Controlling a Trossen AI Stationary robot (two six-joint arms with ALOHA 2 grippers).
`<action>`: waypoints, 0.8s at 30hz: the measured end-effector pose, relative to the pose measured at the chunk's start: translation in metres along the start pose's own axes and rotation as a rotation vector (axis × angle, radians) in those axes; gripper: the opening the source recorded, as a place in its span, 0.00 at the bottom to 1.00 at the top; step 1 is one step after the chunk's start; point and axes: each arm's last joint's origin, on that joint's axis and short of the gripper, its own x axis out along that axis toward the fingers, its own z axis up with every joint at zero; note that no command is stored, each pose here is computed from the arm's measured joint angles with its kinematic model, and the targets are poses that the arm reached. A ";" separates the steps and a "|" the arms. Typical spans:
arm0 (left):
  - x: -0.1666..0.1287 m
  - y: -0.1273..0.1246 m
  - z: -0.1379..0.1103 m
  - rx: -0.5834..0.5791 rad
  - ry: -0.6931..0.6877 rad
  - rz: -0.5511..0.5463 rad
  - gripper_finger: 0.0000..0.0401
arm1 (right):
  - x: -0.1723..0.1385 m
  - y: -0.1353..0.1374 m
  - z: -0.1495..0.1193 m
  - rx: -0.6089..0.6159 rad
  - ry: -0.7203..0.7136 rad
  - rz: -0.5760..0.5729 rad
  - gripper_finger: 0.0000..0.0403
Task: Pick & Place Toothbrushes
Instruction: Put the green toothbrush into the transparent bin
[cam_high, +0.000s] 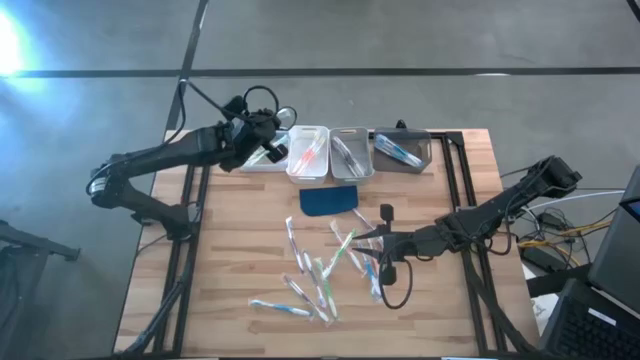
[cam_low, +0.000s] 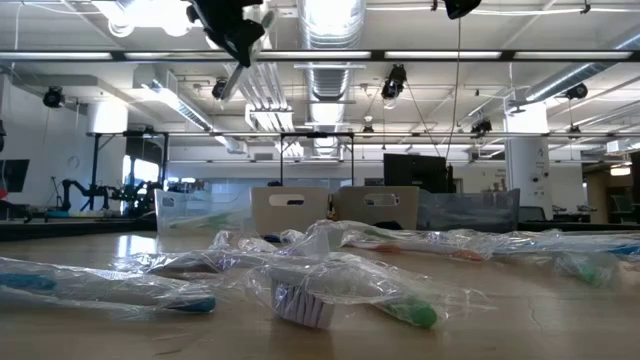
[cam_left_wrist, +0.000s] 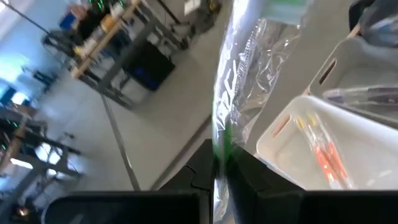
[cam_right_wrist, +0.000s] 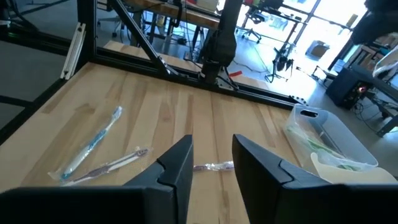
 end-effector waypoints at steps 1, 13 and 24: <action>0.004 0.001 -0.001 -0.008 0.014 -0.006 0.06 | 0.000 0.000 0.000 -0.001 0.002 0.001 0.25; 0.055 -0.007 -0.016 0.003 0.198 -0.053 0.06 | 0.000 0.000 -0.001 -0.007 0.014 0.002 0.13; 0.096 -0.017 -0.036 0.084 0.387 -0.059 0.06 | 0.000 0.000 -0.003 -0.013 0.031 0.003 0.07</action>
